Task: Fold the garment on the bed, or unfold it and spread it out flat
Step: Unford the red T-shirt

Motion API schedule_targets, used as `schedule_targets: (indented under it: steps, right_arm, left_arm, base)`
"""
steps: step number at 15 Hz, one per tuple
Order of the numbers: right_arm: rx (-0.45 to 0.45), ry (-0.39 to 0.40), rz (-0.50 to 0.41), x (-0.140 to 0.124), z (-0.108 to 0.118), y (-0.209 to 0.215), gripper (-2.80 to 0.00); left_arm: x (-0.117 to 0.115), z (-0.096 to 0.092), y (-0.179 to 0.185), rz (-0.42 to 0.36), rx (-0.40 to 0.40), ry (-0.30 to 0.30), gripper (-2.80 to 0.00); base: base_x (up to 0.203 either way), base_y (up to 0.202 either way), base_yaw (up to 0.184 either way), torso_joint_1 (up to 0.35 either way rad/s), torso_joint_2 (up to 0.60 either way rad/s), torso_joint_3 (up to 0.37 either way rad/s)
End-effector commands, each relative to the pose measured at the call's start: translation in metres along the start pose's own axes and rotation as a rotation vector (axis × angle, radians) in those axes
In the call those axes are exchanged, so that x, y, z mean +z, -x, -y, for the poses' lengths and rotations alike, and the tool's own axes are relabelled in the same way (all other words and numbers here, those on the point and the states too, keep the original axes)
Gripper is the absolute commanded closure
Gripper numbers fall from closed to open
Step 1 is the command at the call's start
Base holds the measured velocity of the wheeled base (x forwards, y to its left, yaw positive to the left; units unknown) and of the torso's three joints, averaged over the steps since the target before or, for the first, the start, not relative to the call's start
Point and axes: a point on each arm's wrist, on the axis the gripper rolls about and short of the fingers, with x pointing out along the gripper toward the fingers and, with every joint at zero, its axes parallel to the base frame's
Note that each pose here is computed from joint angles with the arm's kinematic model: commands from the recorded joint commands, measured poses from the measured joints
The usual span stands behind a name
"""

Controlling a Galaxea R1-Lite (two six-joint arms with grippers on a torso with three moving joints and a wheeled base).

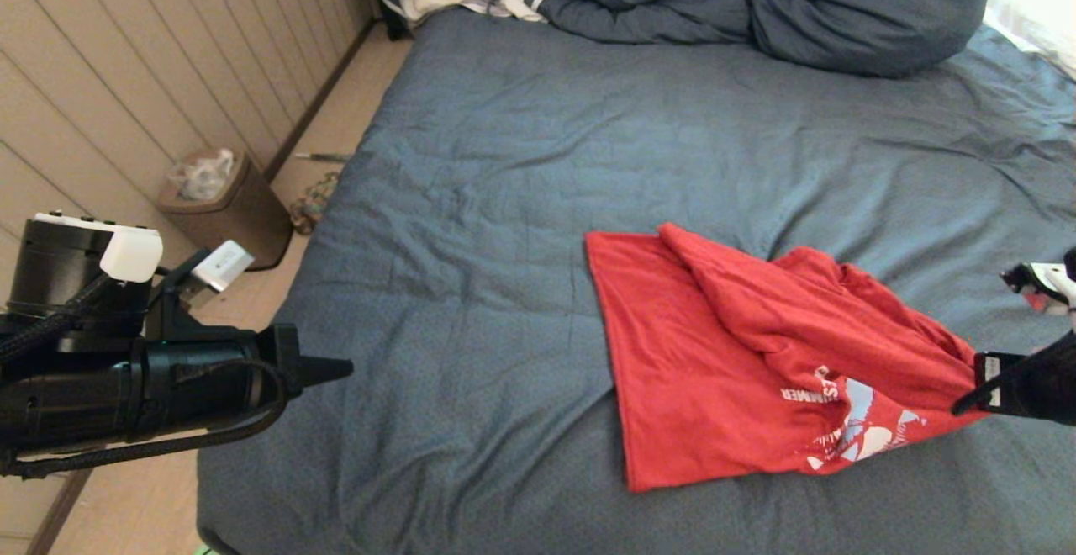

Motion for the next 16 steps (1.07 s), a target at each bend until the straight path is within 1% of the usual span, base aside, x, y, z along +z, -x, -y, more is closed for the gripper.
schedule_targets:
  steps: [1, 2, 4, 6, 8, 10, 11, 12, 14, 16]
  right_arm:
    - [0.003, -0.002, -0.018, -0.017, 0.001, -0.002, 0.00]
    - [0.005, -0.003, -0.009, -0.020, 0.001, -0.004, -2.80]
    - [0.014, -0.009, 0.031, -0.018, 0.001, 0.001, -2.80]
    - [0.051, -0.017, 0.084, -0.012, 0.003, 0.013, -2.80]
    - [0.075, -0.031, 0.159, -0.001, 0.006, 0.028, -2.80]
    - [0.087, -0.043, 0.242, 0.013, 0.008, 0.046, -2.80]
    - [0.095, -0.044, 0.266, 0.020, 0.009, 0.055, 0.00]
    - [0.116, -0.043, 0.286, 0.027, 0.009, 0.066, 0.00]
    - [0.180, -0.032, 0.277, 0.036, 0.008, 0.084, 0.00]
    - [0.283, -0.061, 0.259, 0.045, 0.007, 0.099, 0.00]
  left_arm:
    - [0.000, 0.000, -0.001, -0.004, 0.000, 0.004, 0.00]
    - [0.000, -0.001, -0.001, -0.004, 0.001, 0.005, 0.00]
    - [0.000, 0.000, -0.002, -0.006, -0.001, 0.004, 0.00]
    - [-0.001, 0.000, -0.002, -0.010, -0.003, 0.003, 0.00]
    - [0.000, 0.001, -0.002, -0.009, -0.007, 0.001, 0.00]
    - [0.003, 0.007, -0.002, 0.000, -0.023, -0.007, 0.00]
    - [0.005, 0.012, -0.002, 0.004, -0.039, -0.012, 0.00]
    - [0.005, 0.017, -0.004, -0.003, -0.056, -0.019, 0.00]
    - [0.004, 0.026, -0.010, -0.029, -0.075, -0.039, 0.00]
    - [0.004, 0.037, -0.020, -0.059, -0.090, -0.060, 0.00]
  base:
    - [0.000, 0.000, 0.000, 0.000, 0.00, 0.000]
    - [0.000, 0.000, 0.000, 0.000, 0.00, 0.000]
    - [0.000, 0.000, 0.000, 0.000, 0.00, 0.000]
    - [0.000, 0.000, 0.000, 0.000, 0.00, 0.000]
    - [0.000, 0.000, 0.000, 0.000, 0.00, 0.000]
    - [0.000, 0.000, 0.000, 0.000, 0.00, 0.000]
    - [0.000, 0.000, 0.000, 0.000, 0.00, 0.000]
    - [0.000, 0.000, 0.000, 0.000, 0.00, 0.000]
    - [0.000, 0.000, 0.000, 0.000, 0.00, 0.000]
    - [0.000, 0.000, 0.000, 0.000, 0.00, 0.000]
